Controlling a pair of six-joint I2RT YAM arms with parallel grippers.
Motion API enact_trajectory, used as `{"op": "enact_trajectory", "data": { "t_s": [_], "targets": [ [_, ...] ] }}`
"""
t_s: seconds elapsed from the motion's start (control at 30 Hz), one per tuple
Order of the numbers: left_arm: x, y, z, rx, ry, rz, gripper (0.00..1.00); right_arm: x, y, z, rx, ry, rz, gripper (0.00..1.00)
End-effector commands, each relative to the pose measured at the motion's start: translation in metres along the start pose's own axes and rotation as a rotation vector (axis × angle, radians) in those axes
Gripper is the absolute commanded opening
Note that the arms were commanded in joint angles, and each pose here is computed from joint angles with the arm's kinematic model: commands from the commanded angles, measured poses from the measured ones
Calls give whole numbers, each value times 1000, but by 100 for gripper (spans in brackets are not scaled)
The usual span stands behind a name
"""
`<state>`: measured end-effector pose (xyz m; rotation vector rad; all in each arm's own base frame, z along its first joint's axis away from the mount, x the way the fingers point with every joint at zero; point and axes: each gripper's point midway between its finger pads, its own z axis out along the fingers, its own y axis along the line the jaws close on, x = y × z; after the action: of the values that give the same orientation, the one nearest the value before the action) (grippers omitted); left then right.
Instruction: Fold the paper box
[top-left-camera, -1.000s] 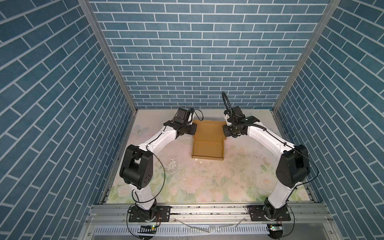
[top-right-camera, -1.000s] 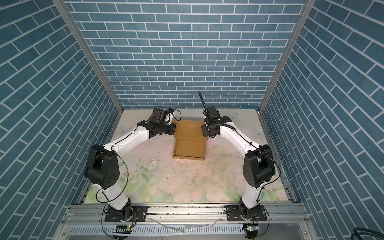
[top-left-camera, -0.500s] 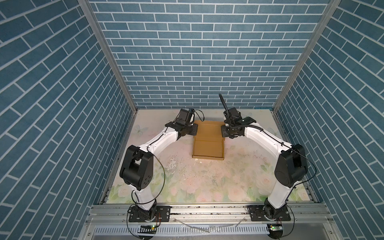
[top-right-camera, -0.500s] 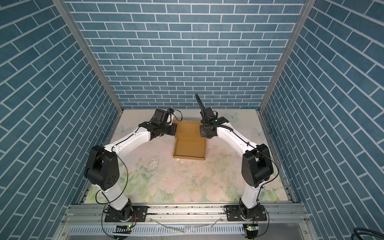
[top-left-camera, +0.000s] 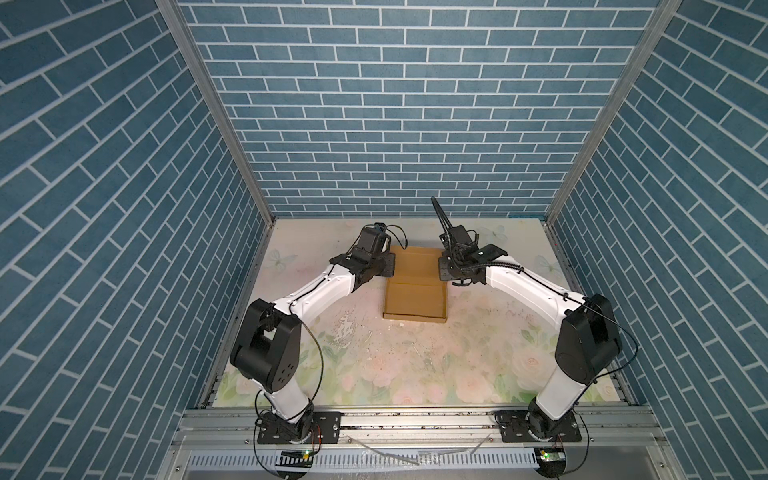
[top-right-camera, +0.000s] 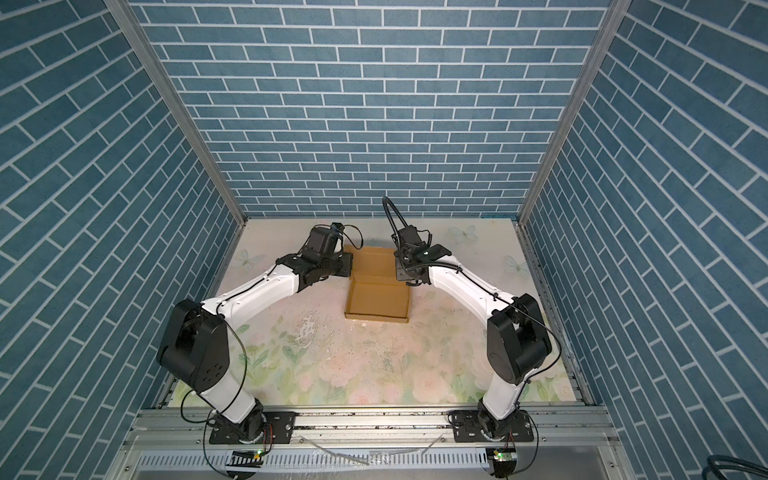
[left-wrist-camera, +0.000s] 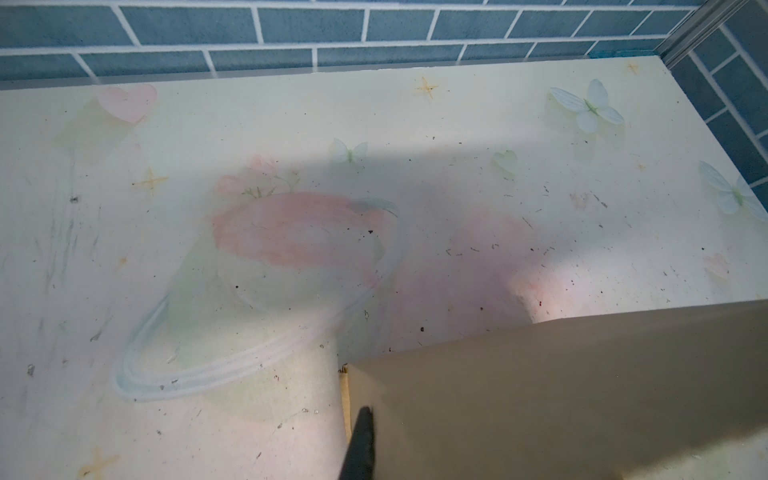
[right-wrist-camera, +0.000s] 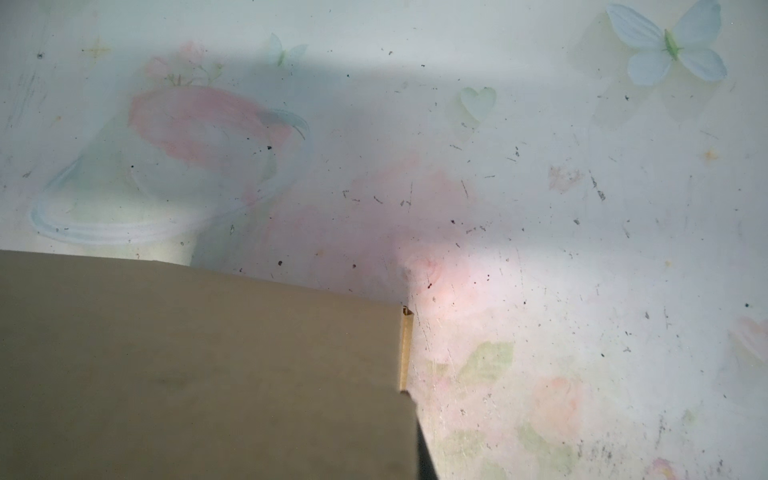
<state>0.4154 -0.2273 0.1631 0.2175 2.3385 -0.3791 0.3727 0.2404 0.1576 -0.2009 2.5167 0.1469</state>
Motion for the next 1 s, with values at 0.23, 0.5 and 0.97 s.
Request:
{"op": "enact_trajectory", "data": {
  "t_s": [0.23, 0.5, 0.97],
  "targets": [
    [28, -17, -9, 21, -11, -18, 5, 25, 4, -9, 5, -56, 72, 0],
    [47, -14, -15, 2, -33, -28, 5, 49, 5, -5, 28, -72, 89, 0],
    [73, -4, -28, -34, -73, -43, 5, 77, 10, -3, 34, -77, 89, 0]
  ]
}}
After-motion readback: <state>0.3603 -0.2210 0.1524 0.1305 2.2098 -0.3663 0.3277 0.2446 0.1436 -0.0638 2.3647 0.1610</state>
